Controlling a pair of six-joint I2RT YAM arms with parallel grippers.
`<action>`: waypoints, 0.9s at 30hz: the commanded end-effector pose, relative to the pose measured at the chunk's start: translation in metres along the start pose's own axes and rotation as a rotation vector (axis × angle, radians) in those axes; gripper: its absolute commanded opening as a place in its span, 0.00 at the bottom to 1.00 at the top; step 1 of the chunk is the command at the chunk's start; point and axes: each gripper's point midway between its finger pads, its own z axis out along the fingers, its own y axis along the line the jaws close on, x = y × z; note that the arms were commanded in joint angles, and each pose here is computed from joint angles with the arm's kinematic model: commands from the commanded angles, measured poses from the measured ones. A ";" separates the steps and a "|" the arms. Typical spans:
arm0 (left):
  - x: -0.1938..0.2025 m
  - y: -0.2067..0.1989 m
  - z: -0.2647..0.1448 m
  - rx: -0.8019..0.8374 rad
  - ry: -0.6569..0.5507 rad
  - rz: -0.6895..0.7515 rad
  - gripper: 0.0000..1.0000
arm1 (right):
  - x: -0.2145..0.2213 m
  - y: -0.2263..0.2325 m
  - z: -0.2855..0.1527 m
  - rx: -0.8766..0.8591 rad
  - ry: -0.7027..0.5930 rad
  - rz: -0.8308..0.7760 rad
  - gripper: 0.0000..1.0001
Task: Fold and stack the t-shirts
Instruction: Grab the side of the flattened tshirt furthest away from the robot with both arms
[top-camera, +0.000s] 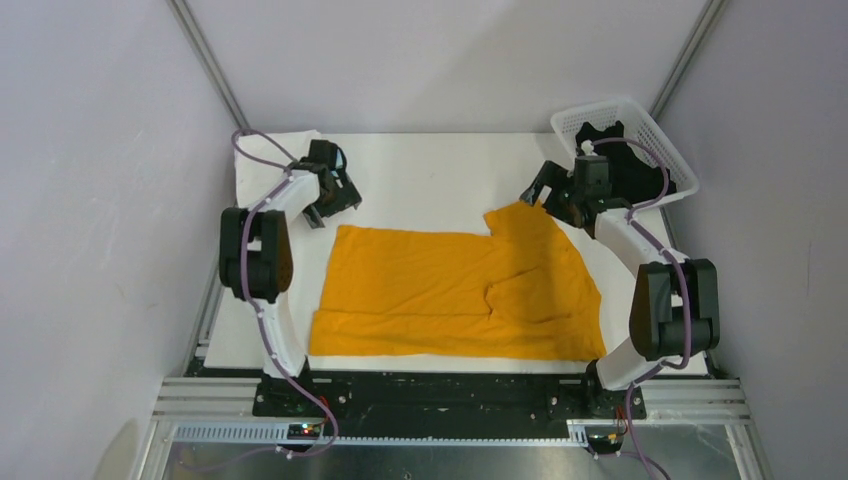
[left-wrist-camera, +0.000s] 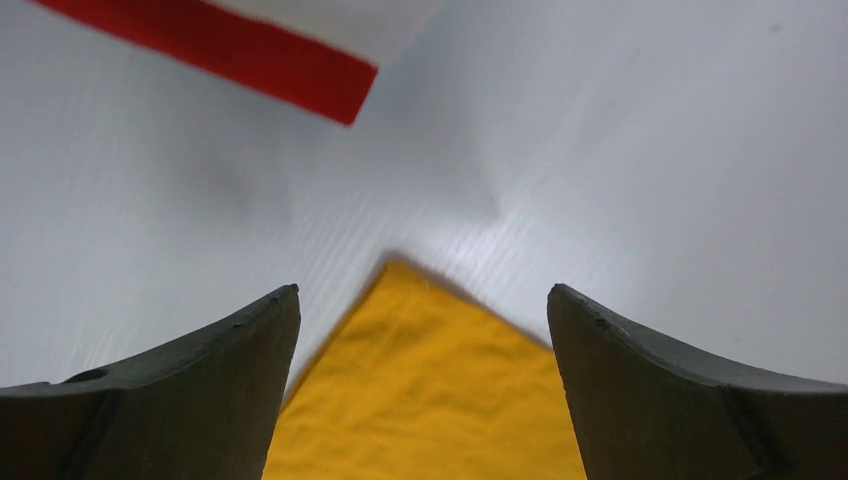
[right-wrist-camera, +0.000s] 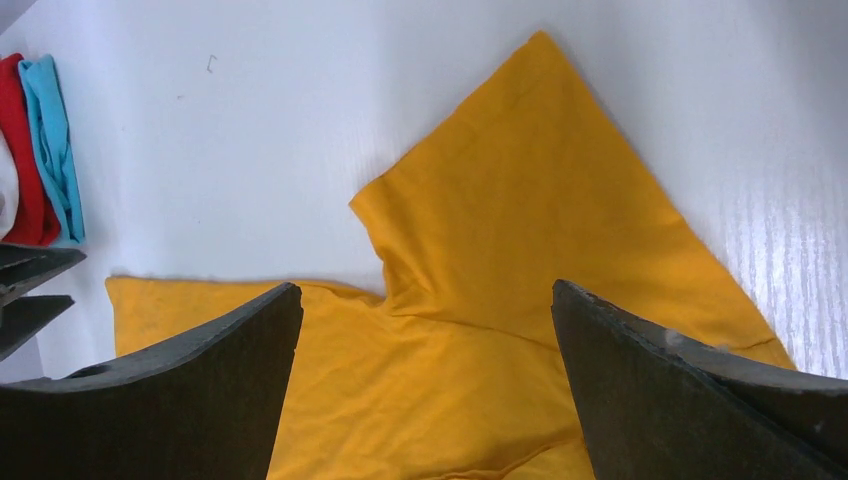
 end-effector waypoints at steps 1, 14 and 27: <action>-0.008 -0.008 0.015 0.006 0.032 0.026 0.97 | -0.023 0.010 0.007 -0.071 -0.043 0.000 0.99; 0.010 -0.001 0.019 -0.032 0.101 -0.017 0.80 | -0.015 0.011 0.005 -0.088 0.001 0.017 1.00; 0.047 -0.010 0.041 -0.108 0.183 -0.102 0.64 | 0.006 0.019 -0.004 -0.144 0.092 0.028 0.99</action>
